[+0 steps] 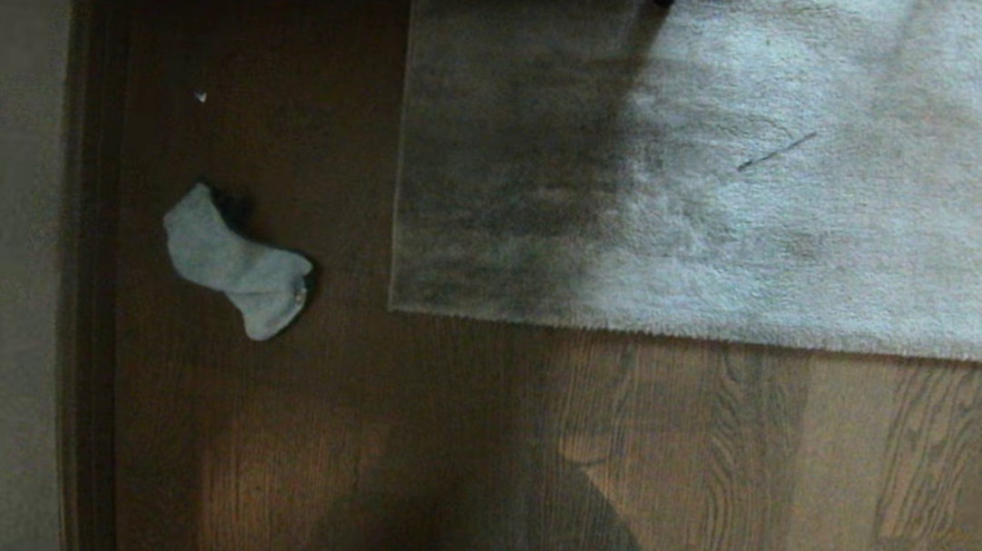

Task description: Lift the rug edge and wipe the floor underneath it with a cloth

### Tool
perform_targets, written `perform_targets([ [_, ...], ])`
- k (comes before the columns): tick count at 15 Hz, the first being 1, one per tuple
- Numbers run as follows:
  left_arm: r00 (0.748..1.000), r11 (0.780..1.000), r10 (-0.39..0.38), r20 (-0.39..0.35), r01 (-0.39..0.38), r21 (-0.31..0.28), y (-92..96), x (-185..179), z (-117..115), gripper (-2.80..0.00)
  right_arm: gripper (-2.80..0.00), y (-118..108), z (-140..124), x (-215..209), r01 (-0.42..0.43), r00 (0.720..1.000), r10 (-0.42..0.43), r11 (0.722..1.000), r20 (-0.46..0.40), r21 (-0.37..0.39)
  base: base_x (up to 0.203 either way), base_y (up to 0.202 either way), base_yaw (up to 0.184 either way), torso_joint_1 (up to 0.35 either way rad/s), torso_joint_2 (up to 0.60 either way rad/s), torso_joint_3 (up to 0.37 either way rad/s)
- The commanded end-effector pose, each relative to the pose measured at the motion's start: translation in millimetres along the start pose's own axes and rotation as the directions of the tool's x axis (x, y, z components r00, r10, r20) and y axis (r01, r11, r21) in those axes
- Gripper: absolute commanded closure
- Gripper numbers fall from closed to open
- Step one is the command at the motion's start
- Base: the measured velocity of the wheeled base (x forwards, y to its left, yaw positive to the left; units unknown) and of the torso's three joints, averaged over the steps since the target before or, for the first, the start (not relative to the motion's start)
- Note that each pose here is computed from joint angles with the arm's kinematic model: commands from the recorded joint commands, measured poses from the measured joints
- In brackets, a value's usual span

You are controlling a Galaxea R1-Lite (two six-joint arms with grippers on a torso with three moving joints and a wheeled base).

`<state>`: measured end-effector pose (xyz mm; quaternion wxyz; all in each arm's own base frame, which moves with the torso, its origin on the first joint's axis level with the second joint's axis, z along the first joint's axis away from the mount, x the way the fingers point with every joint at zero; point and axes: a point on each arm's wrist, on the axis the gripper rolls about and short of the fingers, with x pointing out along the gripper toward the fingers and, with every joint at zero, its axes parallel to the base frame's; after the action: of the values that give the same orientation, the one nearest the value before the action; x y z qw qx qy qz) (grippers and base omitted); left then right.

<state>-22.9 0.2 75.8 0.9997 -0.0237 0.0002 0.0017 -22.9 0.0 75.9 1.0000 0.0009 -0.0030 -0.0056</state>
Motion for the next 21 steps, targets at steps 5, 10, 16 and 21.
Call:
perform_targets([
  [5, 1.000, 1.000, 0.000, 0.000, 0.000, -0.003, 0.0, 0.0, 0.0, 0.00, 0.00, 0.0, 0.1, 0.1, -0.001, 1.000, 0.001, 1.000, -0.001, 0.000, 0.000, 0.000, 0.000, 0.003, 0.00, 0.203],
  [10, 1.000, 1.000, 0.001, 0.000, -0.001, -0.002, 0.0, 0.0, 0.0, 0.00, 0.00, 0.0, 0.1, 0.1, -0.001, 1.000, 0.001, 1.000, -0.001, 0.000, 0.000, 0.000, 0.000, 0.001, 0.00, 0.201],
  [16, 1.000, 1.000, 0.001, 0.000, -0.001, -0.002, 0.0, 0.0, 0.0, 0.00, 0.00, 0.0, 0.1, 0.1, -0.001, 1.000, 0.001, 1.000, 0.000, 0.000, 0.000, 0.000, 0.000, 0.003, 0.00, 0.203],
  [21, 1.000, 1.000, 0.001, 0.000, -0.001, -0.003, 0.0, 0.0, 0.0, 0.00, 0.00, 0.0, 0.0, 0.1, 0.000, 1.000, 0.000, 1.000, -0.001, 0.000, 0.000, 0.000, 0.000, 0.004, 0.00, 0.199],
])
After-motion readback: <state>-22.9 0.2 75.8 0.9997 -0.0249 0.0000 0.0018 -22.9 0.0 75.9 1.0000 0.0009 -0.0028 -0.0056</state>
